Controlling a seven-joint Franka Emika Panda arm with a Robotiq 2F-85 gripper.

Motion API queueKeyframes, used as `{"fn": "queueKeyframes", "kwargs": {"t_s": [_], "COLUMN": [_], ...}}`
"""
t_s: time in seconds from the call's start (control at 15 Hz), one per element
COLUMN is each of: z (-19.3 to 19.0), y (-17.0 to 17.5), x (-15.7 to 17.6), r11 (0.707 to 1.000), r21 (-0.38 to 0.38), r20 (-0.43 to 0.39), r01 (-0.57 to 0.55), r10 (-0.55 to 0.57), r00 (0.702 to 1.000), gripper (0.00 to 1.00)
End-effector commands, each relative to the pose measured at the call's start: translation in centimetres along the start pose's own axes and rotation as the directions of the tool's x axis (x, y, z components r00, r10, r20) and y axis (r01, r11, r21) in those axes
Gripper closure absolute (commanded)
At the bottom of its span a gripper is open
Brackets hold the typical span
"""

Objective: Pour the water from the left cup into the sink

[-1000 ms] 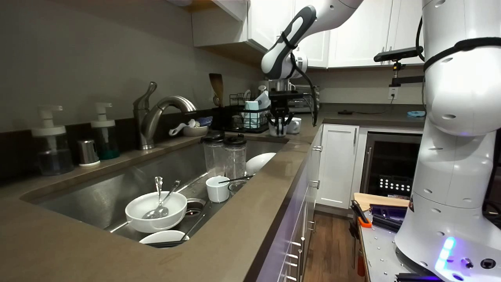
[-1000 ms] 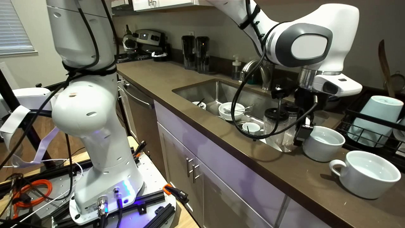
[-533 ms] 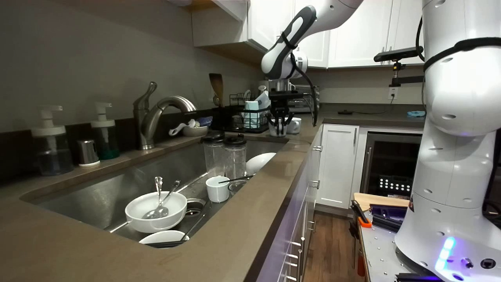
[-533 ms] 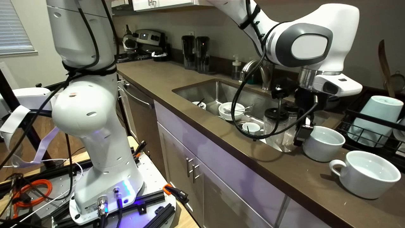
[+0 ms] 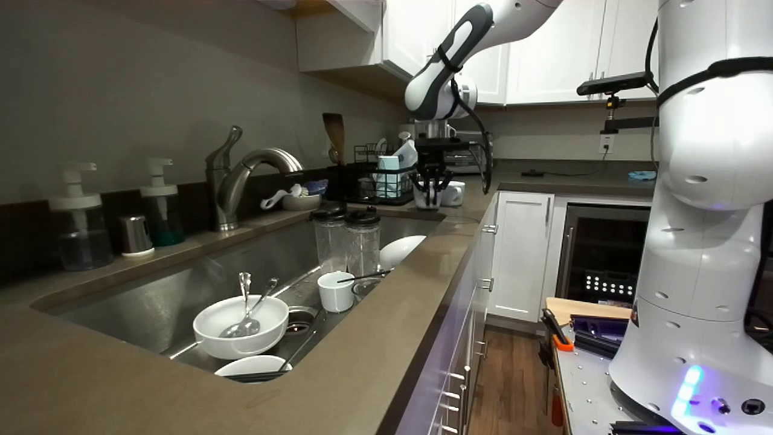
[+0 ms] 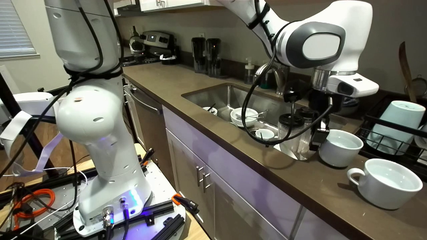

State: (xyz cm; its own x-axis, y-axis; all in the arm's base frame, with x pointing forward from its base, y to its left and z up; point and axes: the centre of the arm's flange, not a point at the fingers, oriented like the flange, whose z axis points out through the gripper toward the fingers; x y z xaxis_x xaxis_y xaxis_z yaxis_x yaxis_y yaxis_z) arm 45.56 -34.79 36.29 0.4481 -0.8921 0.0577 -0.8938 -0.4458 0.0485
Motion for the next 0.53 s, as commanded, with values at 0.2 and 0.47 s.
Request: {"fn": "queueKeyframes", "kwargs": {"t_s": [0.2, 0.47], "z": [-4.3, -5.1], "y": [1.7, 2.0], "x": [-2.1, -3.1], "r11": [0.999, 0.999], "r21": [0.032, 0.039], "r20": [-0.126, -0.119], "r01": [0.019, 0.035], "r10": [-0.015, -0.03], "r00": [0.992, 0.992], "gripper": [0.96, 0.96]}}
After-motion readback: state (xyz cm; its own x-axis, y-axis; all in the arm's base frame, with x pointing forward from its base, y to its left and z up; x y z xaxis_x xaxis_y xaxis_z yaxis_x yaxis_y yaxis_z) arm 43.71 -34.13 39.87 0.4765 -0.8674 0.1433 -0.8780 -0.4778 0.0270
